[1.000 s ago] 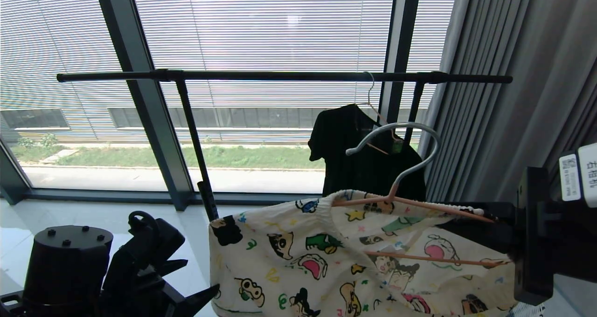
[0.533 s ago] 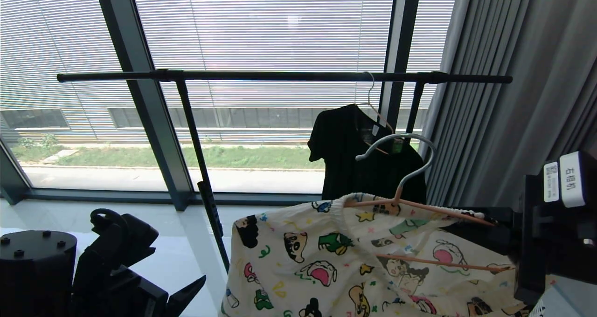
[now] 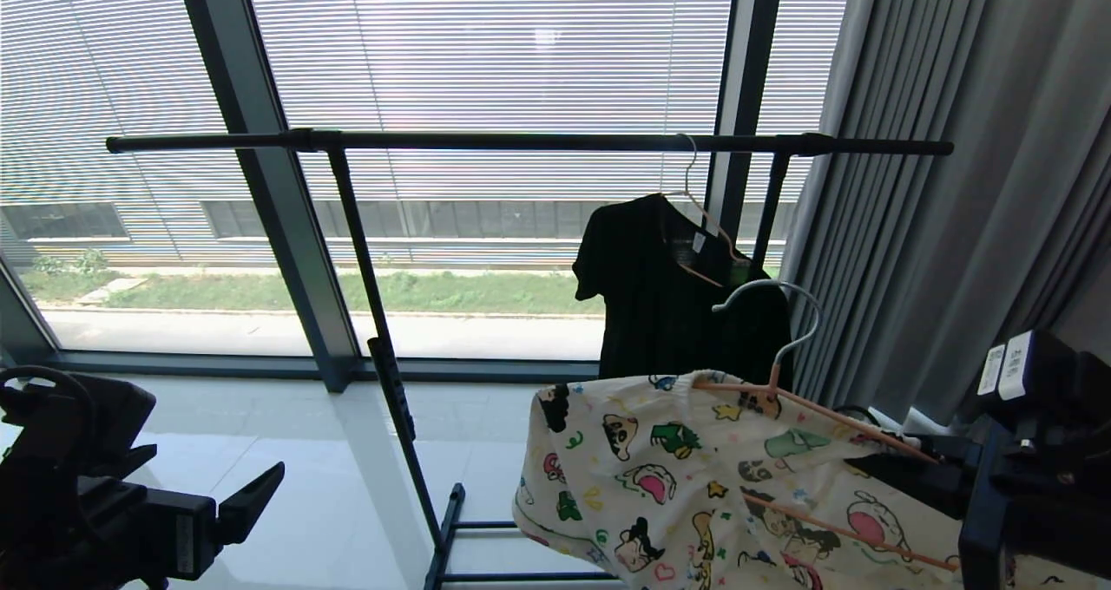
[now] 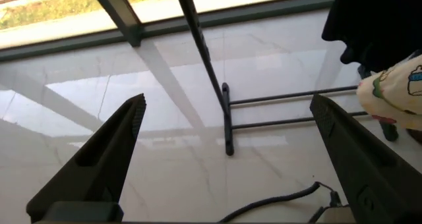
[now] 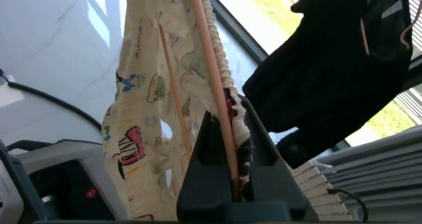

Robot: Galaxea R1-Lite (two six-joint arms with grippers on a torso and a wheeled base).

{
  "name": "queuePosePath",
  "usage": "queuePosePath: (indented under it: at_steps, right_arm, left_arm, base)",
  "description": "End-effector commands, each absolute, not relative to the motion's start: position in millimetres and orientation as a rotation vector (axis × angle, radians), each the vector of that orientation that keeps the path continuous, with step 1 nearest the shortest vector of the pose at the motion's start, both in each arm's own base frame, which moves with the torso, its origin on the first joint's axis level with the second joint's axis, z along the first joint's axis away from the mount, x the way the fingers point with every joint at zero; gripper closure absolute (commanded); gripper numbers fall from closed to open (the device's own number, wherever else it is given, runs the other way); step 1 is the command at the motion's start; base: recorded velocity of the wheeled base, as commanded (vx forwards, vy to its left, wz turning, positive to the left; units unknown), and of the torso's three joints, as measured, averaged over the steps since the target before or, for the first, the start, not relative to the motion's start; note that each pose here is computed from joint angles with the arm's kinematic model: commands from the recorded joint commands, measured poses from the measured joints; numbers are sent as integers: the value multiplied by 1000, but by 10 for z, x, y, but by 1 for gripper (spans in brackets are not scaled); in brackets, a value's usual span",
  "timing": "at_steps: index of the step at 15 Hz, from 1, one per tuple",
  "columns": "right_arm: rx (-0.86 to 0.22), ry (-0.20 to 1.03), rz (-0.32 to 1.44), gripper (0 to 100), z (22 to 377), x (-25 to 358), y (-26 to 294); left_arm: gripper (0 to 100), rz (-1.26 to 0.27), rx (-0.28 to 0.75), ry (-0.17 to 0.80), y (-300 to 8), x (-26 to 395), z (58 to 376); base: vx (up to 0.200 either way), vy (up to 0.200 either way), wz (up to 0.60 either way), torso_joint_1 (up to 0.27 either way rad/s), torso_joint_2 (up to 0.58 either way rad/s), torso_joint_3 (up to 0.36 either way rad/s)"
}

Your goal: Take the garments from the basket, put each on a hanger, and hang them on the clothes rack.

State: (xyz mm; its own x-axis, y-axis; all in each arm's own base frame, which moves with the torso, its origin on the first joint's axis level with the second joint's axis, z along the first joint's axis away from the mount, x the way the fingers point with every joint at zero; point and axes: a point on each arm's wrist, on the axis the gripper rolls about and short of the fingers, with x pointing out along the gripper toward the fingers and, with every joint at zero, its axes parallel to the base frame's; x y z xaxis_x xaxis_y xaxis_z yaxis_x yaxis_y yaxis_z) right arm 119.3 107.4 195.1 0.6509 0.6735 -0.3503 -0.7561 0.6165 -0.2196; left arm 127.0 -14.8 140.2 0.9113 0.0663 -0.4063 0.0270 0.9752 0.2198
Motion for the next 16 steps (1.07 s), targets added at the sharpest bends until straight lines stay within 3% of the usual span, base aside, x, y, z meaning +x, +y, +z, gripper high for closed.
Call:
queuePosePath:
  at_steps: [1,6,16]
  right_arm:
    - [-352,271,806,100,1890,1152,1031]
    - [-334,371,671,100,1800,1158,998]
    - [-370,484,654,100,1688,1150,983]
  left_arm:
    - [0,85,210,417,-68,1303,1445]
    - [0,84,215,413,-69,1313,1460]
    - [0,91,288,424,-74,1310,1444]
  base:
    - [0,0,0,0,0,0]
    - [0,0,0,0,0,0]
    - [0,0,0,0,0,0]
